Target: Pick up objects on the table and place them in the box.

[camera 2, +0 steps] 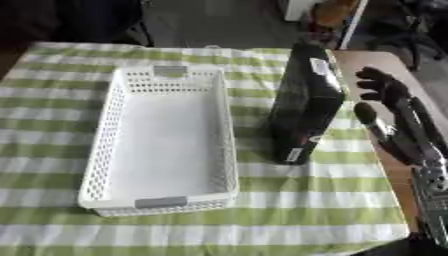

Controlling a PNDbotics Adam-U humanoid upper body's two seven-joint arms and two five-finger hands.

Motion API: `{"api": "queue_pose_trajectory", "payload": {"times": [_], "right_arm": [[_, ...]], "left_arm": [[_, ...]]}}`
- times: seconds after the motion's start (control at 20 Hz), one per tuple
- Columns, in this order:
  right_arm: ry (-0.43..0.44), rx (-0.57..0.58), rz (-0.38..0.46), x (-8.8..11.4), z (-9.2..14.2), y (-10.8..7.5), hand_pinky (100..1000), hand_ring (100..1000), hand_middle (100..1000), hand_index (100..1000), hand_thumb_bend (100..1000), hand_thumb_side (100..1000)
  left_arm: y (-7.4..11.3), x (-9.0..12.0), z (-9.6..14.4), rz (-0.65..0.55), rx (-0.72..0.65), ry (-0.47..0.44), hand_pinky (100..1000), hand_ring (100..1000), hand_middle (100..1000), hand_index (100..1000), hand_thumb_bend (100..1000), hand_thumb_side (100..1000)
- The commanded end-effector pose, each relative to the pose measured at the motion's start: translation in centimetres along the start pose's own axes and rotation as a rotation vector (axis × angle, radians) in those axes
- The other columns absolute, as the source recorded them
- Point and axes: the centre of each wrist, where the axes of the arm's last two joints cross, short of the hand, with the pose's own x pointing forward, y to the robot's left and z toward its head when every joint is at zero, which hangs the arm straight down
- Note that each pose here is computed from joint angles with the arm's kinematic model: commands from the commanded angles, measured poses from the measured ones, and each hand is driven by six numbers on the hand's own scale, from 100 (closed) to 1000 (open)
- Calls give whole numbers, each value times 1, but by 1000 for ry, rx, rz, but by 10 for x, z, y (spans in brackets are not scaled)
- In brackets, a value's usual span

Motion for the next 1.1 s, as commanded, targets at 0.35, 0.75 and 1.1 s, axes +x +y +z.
{"api": "queue_pose_trajectory", "payload": {"times": [0.35, 0.75, 1.1], "right_arm": [[-78, 159, 190, 11, -29, -46, 772, 893, 905, 945, 625, 835], [-119, 307, 297, 12, -50, -88, 783, 914, 927, 951, 630, 827], [-190, 408, 406, 21, -66, -118, 898, 968, 974, 1000, 640, 767]], "left_arm": [[2, 4, -3, -14, -23, -15, 779, 1000, 1000, 910, 194, 992], [3, 3, -2, -19, -35, -7, 778, 1000, 1000, 910, 192, 995], [4, 2, -2, -24, -41, -4, 777, 1000, 1000, 909, 191, 996]]}}
